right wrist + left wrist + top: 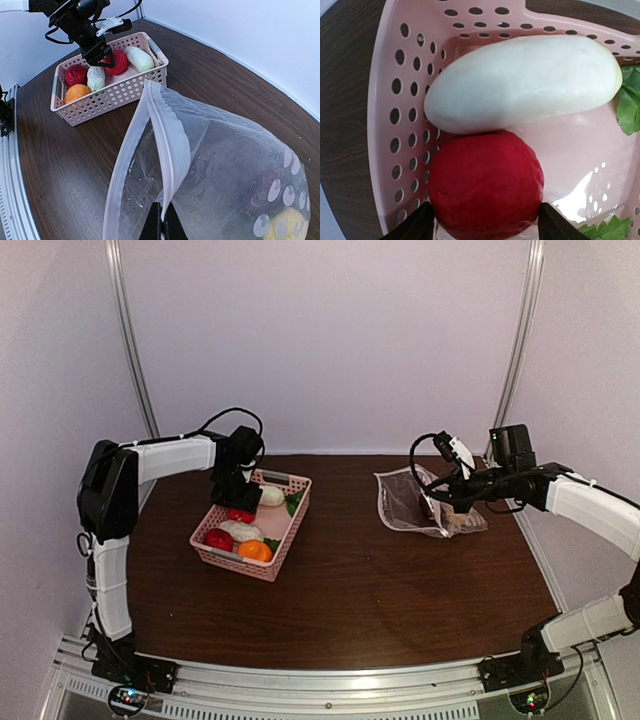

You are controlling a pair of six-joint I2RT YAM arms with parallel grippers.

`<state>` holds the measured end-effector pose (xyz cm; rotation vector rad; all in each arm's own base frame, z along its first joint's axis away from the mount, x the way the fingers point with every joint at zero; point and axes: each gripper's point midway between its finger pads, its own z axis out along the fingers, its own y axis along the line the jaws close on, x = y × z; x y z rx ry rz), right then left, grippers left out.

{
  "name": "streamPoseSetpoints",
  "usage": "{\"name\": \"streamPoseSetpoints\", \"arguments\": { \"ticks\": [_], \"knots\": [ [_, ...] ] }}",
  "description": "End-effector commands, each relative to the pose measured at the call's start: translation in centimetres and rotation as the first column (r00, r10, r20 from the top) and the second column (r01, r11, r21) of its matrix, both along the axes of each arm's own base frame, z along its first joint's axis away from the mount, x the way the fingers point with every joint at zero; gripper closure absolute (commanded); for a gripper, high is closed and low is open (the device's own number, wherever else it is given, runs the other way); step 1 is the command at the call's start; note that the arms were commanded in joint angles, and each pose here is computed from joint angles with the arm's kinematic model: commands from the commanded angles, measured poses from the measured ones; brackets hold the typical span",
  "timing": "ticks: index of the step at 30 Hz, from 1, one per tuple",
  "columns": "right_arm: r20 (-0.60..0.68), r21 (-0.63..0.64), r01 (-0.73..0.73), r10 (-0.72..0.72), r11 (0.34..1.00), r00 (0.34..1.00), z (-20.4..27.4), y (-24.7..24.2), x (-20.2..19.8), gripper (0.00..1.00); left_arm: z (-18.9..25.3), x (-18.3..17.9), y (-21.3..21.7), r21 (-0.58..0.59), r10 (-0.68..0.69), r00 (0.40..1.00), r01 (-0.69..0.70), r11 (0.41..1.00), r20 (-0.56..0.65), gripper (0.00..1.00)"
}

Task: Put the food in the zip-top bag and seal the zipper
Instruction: Pick up the fake fruit from the bin.

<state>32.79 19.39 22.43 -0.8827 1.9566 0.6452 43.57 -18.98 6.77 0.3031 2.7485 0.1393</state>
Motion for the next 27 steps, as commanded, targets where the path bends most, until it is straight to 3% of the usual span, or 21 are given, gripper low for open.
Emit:
{"name": "streamPoseSetpoints", "arguments": {
  "ticks": [1, 13, 17, 27],
  "knots": [
    [-0.005, -0.010, 0.003, -0.003, 1.000, 1.000, -0.7, -0.2, 0.1, 1.00, -1.1, 1.0, 0.0, 0.024, -0.001, 1.000, 0.001, 1.000, 0.006, 0.28],
    [-0.002, -0.014, 0.005, -0.005, 1.000, 1.000, -0.6, -0.3, 0.1, 1.00, -2.0, 1.7, 0.1, 0.044, 0.000, 1.000, -0.001, 0.999, 0.013, 0.24],
    [-0.002, -0.014, 0.004, -0.004, 1.000, 1.000, -0.6, -0.3, 0.0, 1.00, -1.5, 1.8, -0.3, 0.027, -0.010, 1.000, 0.009, 1.000, 0.019, 0.32],
    [0.004, -0.025, 0.009, -0.008, 1.000, 1.000, -0.6, -0.4, 0.1, 1.00, 6.9, -0.2, -1.5, -0.059, -0.016, 0.993, 0.023, 0.998, 0.113, 0.40]
  ]
}}
